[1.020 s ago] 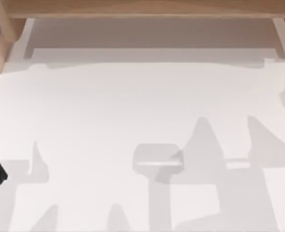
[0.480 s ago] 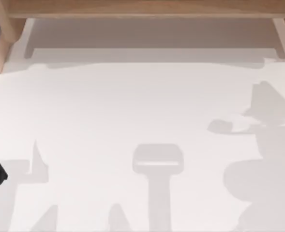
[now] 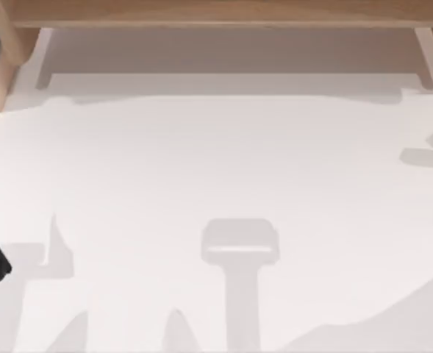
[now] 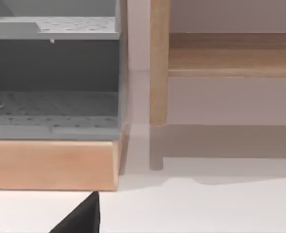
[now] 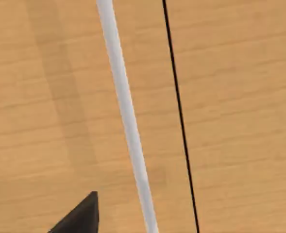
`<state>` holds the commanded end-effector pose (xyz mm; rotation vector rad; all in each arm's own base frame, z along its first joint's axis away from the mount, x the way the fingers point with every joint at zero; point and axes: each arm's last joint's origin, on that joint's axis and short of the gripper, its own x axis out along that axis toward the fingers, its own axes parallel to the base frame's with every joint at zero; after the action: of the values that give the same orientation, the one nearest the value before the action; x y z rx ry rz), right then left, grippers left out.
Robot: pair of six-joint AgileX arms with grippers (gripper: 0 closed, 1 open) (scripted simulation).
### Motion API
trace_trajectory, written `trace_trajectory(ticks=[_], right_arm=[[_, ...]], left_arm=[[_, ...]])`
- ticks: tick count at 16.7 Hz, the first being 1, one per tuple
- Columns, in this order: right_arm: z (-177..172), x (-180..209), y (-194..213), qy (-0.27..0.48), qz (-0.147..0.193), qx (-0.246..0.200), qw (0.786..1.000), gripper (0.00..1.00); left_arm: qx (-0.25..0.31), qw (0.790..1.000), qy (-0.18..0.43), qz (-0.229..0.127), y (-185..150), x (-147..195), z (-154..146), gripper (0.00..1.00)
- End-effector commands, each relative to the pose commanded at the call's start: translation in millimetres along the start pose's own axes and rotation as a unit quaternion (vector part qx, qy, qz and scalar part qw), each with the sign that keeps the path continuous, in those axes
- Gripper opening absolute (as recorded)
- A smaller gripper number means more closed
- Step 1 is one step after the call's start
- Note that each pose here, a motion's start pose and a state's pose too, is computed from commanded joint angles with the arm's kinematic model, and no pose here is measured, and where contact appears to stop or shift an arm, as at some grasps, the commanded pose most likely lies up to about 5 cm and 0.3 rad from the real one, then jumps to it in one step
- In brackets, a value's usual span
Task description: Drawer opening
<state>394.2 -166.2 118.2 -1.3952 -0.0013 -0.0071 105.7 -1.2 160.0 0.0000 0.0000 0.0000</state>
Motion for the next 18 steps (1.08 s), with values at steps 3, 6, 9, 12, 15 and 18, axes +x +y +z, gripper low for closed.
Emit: trace_trajectory(ticks=[3, 6, 9, 12, 15, 18], right_arm=[[-14.1, 6.9, 18.8, 0.002, 0.001, -0.064, 0.998, 1.00], [-19.1, 9.0, 26.1, 0.003, 0.002, -0.088, 0.996, 1.00], [-19.1, 9.0, 26.1, 0.003, 0.002, -0.088, 0.996, 1.00], [-17.5, 12.3, 25.8, 0.002, 0.003, -0.087, 0.996, 1.00], [-18.8, 24.8, 26.0, 0.003, 0.002, -0.088, 0.996, 1.00], [-19.2, 33.8, 26.2, 0.003, 0.002, -0.088, 0.996, 1.00]], left_arm=[[0.000, 1.000, 0.000, 0.000, 0.0, 0.0, 0.0, 1.00], [0.000, 1.000, 0.000, 0.000, 0.0, 0.0, 0.0, 1.00], [0.000, 1.000, 0.000, 0.000, 0.0, 0.0, 0.0, 1.00], [0.000, 1.000, 0.000, 0.000, 0.0, 0.0, 0.0, 1.00], [0.000, 1.000, 0.000, 0.000, 0.0, 0.0, 0.0, 1.00], [0.000, 1.000, 0.000, 0.000, 0.0, 0.0, 0.0, 1.00]])
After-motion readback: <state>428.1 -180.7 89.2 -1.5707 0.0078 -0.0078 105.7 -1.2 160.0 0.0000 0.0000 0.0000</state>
